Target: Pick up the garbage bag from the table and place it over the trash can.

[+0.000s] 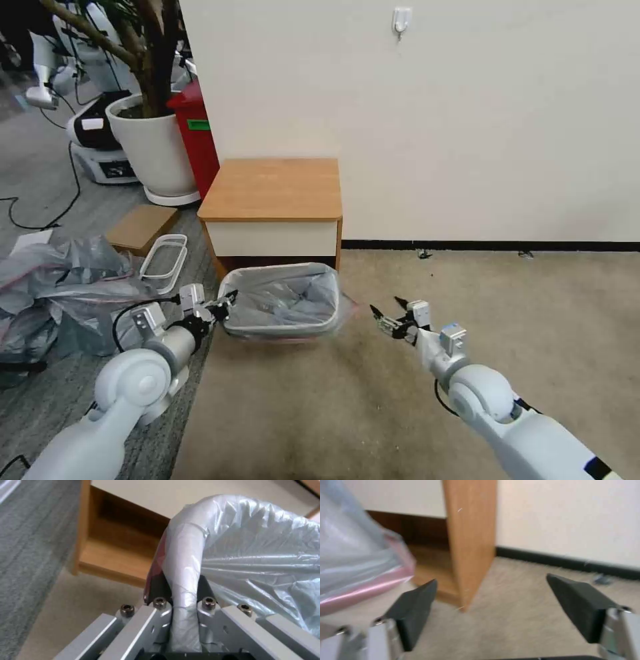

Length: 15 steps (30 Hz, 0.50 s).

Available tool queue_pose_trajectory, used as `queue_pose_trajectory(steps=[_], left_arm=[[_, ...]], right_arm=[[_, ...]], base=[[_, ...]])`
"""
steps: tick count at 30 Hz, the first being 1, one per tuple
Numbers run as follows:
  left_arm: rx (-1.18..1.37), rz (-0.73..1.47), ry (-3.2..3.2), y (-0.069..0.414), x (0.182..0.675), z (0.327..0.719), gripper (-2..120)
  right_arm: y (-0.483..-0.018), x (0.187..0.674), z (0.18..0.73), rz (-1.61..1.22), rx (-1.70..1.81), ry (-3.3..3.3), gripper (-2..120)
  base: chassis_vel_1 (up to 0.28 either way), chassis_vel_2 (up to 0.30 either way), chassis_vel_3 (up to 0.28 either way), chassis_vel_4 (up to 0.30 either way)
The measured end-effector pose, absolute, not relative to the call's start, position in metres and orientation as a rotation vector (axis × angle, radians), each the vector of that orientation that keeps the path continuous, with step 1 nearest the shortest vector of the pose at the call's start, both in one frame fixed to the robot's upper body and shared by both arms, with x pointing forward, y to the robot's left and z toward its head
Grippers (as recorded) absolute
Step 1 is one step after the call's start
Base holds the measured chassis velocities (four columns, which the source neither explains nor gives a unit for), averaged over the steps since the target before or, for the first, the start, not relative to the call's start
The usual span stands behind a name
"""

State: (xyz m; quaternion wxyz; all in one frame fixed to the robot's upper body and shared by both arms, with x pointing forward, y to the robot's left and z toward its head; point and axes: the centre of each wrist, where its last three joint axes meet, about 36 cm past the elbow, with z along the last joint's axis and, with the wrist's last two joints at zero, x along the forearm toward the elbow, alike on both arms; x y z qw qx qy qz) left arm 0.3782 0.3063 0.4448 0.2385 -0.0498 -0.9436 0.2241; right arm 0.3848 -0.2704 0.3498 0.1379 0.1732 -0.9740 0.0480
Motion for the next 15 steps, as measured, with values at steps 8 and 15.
queue_pose_trajectory(steps=[8, 15], left_arm=[[-0.066, 0.562, -2.599, 0.296, 0.382, 0.440, 4], [-0.057, 0.388, -2.678, 0.283, 0.371, 0.438, 4]], right_arm=[[-0.279, 0.377, 0.381, 0.266, 0.540, -2.915, 100], [-0.248, 0.353, 0.433, 0.428, 0.859, -2.976, 93]], base=[[0.000, 0.000, 0.000, 0.000], [0.000, 0.000, 0.000, 0.000]])
